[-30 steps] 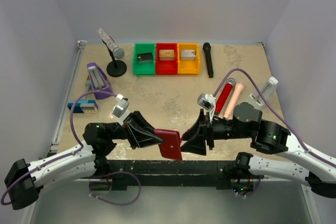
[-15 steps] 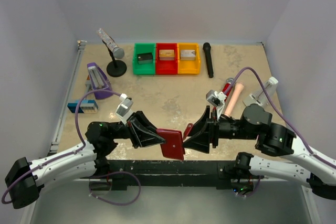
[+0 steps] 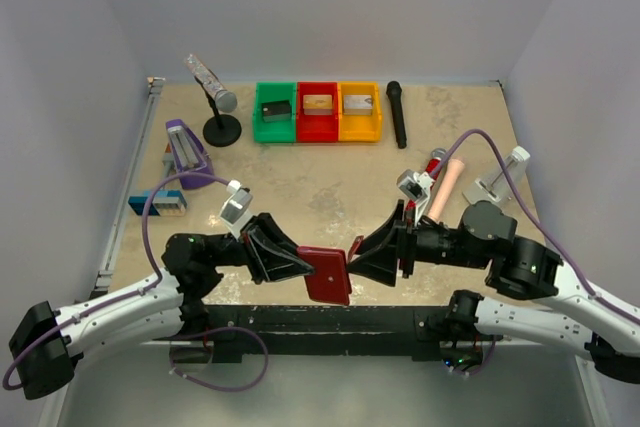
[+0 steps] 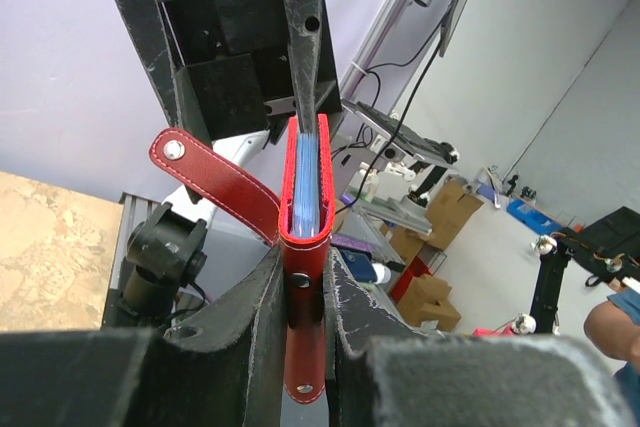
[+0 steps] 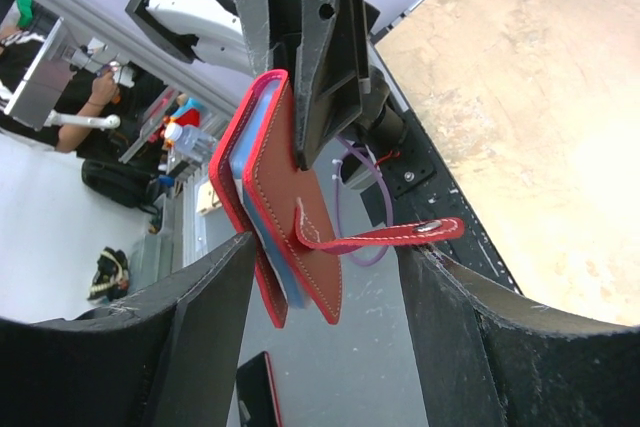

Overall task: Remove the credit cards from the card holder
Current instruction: Open the card holder.

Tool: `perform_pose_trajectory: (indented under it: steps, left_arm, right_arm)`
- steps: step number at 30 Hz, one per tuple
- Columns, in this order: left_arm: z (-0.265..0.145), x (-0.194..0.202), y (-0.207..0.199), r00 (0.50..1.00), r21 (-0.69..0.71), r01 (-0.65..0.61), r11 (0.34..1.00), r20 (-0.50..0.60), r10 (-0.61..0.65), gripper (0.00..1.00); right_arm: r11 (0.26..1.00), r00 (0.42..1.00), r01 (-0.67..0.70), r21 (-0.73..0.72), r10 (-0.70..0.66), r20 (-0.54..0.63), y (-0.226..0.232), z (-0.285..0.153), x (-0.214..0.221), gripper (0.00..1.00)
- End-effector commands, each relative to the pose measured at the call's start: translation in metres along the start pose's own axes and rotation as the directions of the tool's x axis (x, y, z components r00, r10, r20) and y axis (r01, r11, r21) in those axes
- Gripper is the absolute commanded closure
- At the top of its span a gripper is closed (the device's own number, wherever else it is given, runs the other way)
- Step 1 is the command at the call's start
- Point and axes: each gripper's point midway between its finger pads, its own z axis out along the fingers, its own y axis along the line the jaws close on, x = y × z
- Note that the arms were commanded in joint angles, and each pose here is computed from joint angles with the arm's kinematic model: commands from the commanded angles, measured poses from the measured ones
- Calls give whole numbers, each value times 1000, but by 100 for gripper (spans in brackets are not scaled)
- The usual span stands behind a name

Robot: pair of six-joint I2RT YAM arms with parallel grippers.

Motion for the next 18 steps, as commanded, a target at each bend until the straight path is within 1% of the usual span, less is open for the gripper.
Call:
perform_pose_trajectory:
  steps: [1, 5, 12, 18]
  left_arm:
    - [-1, -8, -10, 999, 34, -39, 999, 32, 38, 100]
    - [-2, -6, -8, 999, 29, -33, 999, 29, 32, 100]
    - [0, -8, -8, 999, 28, -30, 999, 29, 30, 100]
    - [1, -9, -7, 999, 28, -30, 999, 31, 29, 100]
  right_arm:
    - [1000, 997, -13, 5, 13, 80, 1, -3, -16, 37]
    - [1000, 996, -13, -2, 13, 84, 3, -3, -17, 36]
    - [1000, 999, -11, -17, 12, 49, 6, 1, -13, 36]
    - [1000, 1000, -5, 0, 5, 27, 2, 5, -11, 36]
